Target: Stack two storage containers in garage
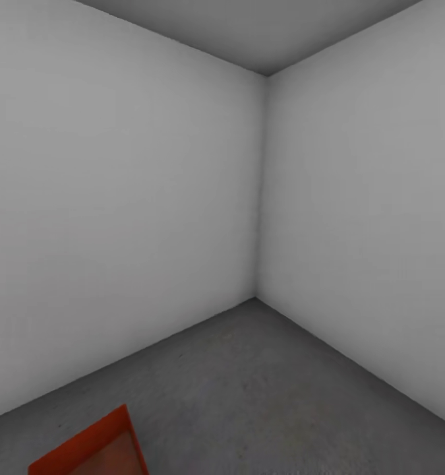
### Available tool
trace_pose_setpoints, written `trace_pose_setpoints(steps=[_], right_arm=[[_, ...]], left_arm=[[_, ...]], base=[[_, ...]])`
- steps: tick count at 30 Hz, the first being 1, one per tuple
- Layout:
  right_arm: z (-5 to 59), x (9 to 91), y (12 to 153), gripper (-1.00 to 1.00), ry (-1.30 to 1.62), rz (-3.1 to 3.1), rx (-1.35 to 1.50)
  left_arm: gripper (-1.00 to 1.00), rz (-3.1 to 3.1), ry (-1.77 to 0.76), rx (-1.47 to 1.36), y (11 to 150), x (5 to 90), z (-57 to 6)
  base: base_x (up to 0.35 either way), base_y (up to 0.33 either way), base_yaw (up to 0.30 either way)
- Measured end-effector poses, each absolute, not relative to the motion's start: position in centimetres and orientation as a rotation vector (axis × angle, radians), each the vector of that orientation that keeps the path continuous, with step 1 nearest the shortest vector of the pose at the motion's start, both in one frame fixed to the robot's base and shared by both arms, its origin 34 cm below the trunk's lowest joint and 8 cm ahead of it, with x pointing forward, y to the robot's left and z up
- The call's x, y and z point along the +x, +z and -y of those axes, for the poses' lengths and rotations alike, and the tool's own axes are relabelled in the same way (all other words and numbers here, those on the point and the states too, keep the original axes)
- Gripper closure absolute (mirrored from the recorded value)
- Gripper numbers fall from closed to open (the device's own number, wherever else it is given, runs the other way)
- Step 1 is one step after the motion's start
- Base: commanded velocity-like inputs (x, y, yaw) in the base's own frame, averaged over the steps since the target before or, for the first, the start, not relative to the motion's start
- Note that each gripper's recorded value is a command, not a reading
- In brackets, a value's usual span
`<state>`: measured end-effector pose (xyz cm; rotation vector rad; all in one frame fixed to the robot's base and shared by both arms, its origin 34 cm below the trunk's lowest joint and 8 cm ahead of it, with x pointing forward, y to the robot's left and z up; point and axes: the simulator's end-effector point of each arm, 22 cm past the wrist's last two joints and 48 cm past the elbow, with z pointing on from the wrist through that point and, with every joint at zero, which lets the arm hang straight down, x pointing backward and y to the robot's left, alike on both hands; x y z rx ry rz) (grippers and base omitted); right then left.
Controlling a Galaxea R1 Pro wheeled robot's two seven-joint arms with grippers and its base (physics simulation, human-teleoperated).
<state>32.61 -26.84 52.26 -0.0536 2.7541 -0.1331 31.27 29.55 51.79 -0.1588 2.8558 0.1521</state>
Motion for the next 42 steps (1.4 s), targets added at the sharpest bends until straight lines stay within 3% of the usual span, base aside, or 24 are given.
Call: trace_pose_setpoints(steps=[19,29,42], right_arm=[[26.3,32.6,52.2,-1.00,-0.119,-2.755,-0.074],[26.2,32.7,52.3,-1.00,-0.119,-2.749,-0.073],[26.6,32.7,52.3,-1.00,-0.126,-2.747,-0.063]], left_arm=[[-1.00,-2.852,0.150,-0.158,51.8,31.4,-29.5],[-1.00,-2.803,0.143,-0.165,52.1,32.4,-29.1],[-1.00,-2.801,0.143,-0.181,52.1,32.4,-29.1]], base=[[0.000,0.000,-0.292],[0.000,0.000,-0.082],[0.000,0.000,-0.263]])
